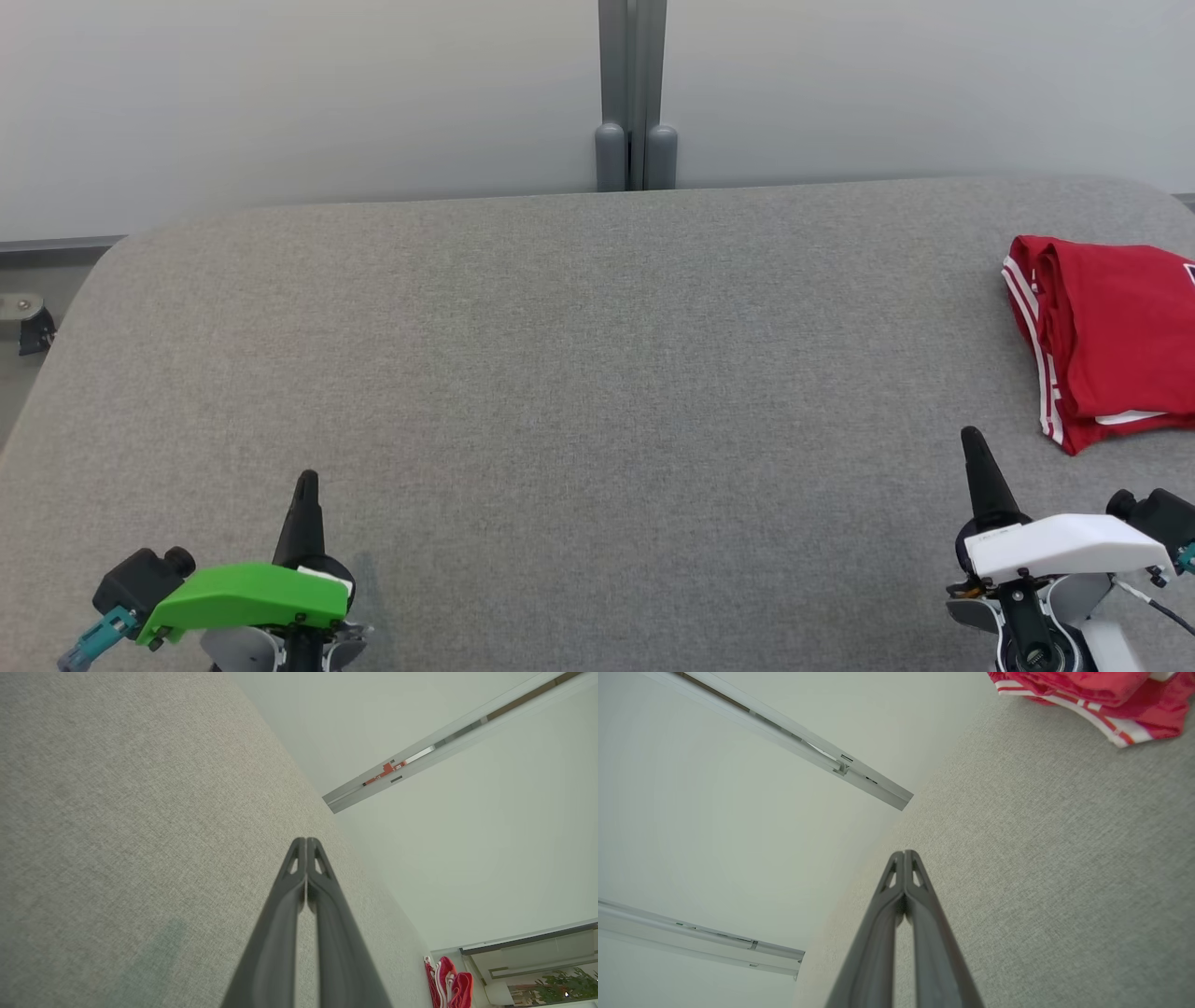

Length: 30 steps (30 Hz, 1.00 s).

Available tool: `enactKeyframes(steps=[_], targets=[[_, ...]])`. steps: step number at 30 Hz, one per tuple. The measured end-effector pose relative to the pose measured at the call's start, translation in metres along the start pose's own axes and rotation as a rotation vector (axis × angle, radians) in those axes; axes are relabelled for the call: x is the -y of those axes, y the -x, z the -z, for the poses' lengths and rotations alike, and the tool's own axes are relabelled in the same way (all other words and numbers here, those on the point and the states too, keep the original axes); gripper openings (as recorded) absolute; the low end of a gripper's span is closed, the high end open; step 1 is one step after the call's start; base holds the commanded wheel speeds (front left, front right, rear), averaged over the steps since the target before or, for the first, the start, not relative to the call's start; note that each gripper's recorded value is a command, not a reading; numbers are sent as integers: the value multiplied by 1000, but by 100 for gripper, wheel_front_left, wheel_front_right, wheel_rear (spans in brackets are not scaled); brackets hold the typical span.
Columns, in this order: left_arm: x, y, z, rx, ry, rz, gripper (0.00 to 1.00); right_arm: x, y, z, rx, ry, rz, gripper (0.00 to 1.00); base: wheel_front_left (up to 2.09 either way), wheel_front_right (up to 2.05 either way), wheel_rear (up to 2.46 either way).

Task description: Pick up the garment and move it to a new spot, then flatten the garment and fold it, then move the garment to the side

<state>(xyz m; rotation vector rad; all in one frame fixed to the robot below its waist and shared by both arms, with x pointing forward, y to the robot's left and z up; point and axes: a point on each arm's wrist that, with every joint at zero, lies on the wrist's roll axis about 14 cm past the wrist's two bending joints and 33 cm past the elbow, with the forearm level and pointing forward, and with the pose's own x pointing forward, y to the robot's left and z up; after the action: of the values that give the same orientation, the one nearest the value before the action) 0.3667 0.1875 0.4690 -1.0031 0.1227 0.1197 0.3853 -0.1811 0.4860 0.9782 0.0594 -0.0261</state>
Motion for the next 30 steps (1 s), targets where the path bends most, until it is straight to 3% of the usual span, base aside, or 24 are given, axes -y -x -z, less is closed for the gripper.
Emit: enactKeyframes(steps=[30], targets=[[12,-8,-14,-4,286,58,0,-1,-2,-11,6,-298,-8,0,0,0,0]])
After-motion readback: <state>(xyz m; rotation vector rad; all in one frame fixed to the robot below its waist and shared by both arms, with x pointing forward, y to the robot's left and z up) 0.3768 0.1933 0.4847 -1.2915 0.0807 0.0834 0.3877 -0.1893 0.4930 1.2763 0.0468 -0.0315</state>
